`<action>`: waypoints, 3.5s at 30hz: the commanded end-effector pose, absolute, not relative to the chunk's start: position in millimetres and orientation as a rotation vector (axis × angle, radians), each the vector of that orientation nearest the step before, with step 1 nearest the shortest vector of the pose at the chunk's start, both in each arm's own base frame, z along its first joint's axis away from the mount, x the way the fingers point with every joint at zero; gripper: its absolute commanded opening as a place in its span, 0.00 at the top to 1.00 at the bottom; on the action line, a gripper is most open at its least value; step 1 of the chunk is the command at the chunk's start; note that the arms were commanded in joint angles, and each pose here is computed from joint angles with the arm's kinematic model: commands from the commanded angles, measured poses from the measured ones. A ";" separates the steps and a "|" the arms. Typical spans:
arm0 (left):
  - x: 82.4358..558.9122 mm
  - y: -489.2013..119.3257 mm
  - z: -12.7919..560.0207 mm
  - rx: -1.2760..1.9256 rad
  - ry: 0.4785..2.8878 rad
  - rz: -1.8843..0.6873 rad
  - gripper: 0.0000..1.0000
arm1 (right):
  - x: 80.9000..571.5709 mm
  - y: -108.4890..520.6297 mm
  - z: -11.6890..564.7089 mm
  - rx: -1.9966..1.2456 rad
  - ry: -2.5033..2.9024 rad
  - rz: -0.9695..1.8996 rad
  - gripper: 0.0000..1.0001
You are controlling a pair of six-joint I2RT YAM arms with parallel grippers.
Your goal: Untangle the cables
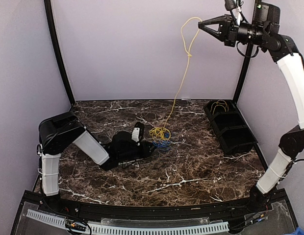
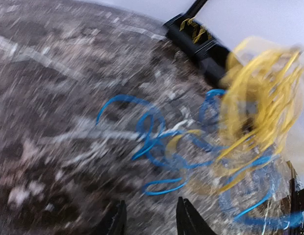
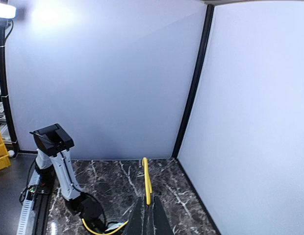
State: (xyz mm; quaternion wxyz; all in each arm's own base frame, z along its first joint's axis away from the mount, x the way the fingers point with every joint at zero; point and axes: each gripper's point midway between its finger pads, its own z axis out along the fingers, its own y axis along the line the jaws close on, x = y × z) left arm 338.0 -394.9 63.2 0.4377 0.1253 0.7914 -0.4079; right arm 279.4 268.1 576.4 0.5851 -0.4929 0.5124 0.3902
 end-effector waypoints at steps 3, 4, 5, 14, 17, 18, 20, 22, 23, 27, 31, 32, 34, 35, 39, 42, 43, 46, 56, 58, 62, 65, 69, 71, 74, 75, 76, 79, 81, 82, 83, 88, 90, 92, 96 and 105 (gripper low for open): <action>325.6 -321.5 2.9 0.258 2.248 -0.680 0.56 | 264.6 229.0 659.3 -1.043 0.925 0.694 1.00; 325.5 -311.2 4.3 0.251 2.260 -0.620 0.53 | 266.1 224.3 662.5 -1.033 0.923 0.688 1.00; 326.1 -305.6 5.9 0.267 2.261 -0.579 0.53 | 266.3 220.2 666.1 -1.024 0.918 0.681 1.00; 301.7 -305.7 134.6 0.435 1.919 -0.643 0.45 | 299.4 242.3 586.4 -1.076 1.096 0.856 1.00; 283.6 -333.2 193.5 0.558 1.717 -0.721 0.31 | 302.4 257.1 553.0 -1.088 1.156 0.910 1.00; 280.0 -338.9 208.6 0.573 1.672 -0.747 0.30 | 302.6 263.4 541.1 -1.093 1.181 0.930 1.00; 270.0 -359.9 234.1 0.643 1.596 -0.834 0.28 | 300.8 277.2 520.8 -1.111 1.215 0.953 1.00; 259.5 -380.5 254.7 0.701 1.530 -0.933 0.28 | 297.5 290.4 503.9 -1.129 1.241 0.986 1.00; 255.3 -391.9 261.4 0.723 1.506 -0.978 0.28 | 293.7 298.4 496.6 -1.141 1.250 1.011 1.00; 255.6 -421.6 273.0 0.715 1.442 -1.047 0.32 | 287.1 317.7 479.2 -1.166 1.271 1.071 1.00; 265.0 -446.0 270.5 0.683 1.416 -1.066 0.39 | 281.8 332.1 475.9 -1.183 1.270 1.112 1.00; 265.6 -451.0 275.6 0.674 1.397 -1.070 0.40 | 280.3 335.4 475.7 -1.188 1.269 1.119 1.00; 268.9 -459.7 274.9 0.663 1.369 -1.074 0.41 | 277.4 341.6 475.7 -1.197 1.264 1.133 1.00; 270.1 -464.6 270.5 0.665 1.359 -1.077 0.41 | 275.9 344.7 475.2 -1.202 1.264 1.140 1.00; 269.6 -482.3 274.4 0.695 1.288 -1.084 0.42 | 272.9 353.8 473.9 -1.215 1.260 1.160 1.00; 271.2 -490.5 280.0 0.693 1.242 -1.054 0.42 | 271.0 358.8 471.2 -1.224 1.262 1.173 1.00; 272.5 -490.9 282.9 0.683 1.232 -1.047 0.42 | 270.7 360.1 469.9 -1.227 1.264 1.178 1.00; 279.6 -492.5 287.1 0.652 1.214 -1.017 0.43 | 269.2 362.3 467.5 -1.232 1.268 1.188 1.00; 283.8 -498.9 292.6 0.642 1.187 -1.018 0.81 | 270.3 363.8 457.7 -1.238 1.287 1.189 1.00; 284.0 -497.8 292.1 0.632 1.191 -1.023 0.92 | 271.4 363.5 455.2 -1.239 1.293 1.177 1.00; 281.9 -488.1 296.1 0.598 1.196 -1.041 1.00 | 280.5 360.6 441.4 -1.234 1.329 1.103 0.90; 277.6 -474.5 302.2 0.576 1.219 -1.044 1.00 | 299.0 348.7 412.4 -1.207 1.410 0.985 0.66; 282.9 -445.7 298.6 0.472 1.317 -1.005 1.00 | 325.6 316.9 349.6 -1.138 1.554 0.880 0.47; 283.3 -430.3 291.9 0.422 1.363 -0.993 1.00 | 326.3 309.2 297.3 -1.156 1.634 0.852 0.39; 282.5 -409.3 272.6 0.361 1.430 -0.968 1.00 | 319.1 306.5 222.8 -1.252 1.723 0.774 0.35; 280.9 -404.2 275.2 0.349 1.425 -0.970 1.00 | 316.7 306.4 197.9 -1.295 1.755 0.747 0.34; 280.2 -399.1 266.4 0.340 1.447 -0.960 1.00 | 313.4 308.2 177.5 -1.327 1.789 0.733 0.34; 276.6 -389.2 266.1 0.327 1.453 -0.956 1.00 | 305.6 314.8 128.2 -1.400 1.890 0.741 0.33; 274.8 -383.7 262.1 0.325 1.466 -0.946 1.00 | 302.5 320.3 109.2 -1.429 1.926 0.763 0.34; 273.8 -381.2 265.5 0.320 1.461 -0.948 1.00 | 300.7 323.1 100.9 -1.441 1.942 0.775 0.35; 273.2 -379.2 262.4 0.321 1.470 -0.942 1.00 | 298.5 325.8 94.7 -1.453 1.951 0.791 0.37; 269.9 -368.0 269.9 0.304 1.457 -0.931 1.00 | 291.6 334.8 65.5 -1.484 2.018 0.810 0.60; 267.5 -360.3 281.9 0.299 1.440 -0.917 1.00 | 296.1 331.9 55.9 -1.464 2.067 0.778 0.74; 263.6 -347.8 306.5 0.293 1.411 -0.889 1.00 | 298.3 327.3 47.9 -1.449 2.103 0.749 0.85; 253.1 -311.5 385.2 0.296 1.316 -0.772 1.00 | 304.5 318.9 36.3 -1.410 2.173 0.735 0.88; 214.6 -215.2 530.5 0.204 1.104 -0.616 1.00 | 322.7 304.2 21.1 -1.319 2.297 0.706 0.91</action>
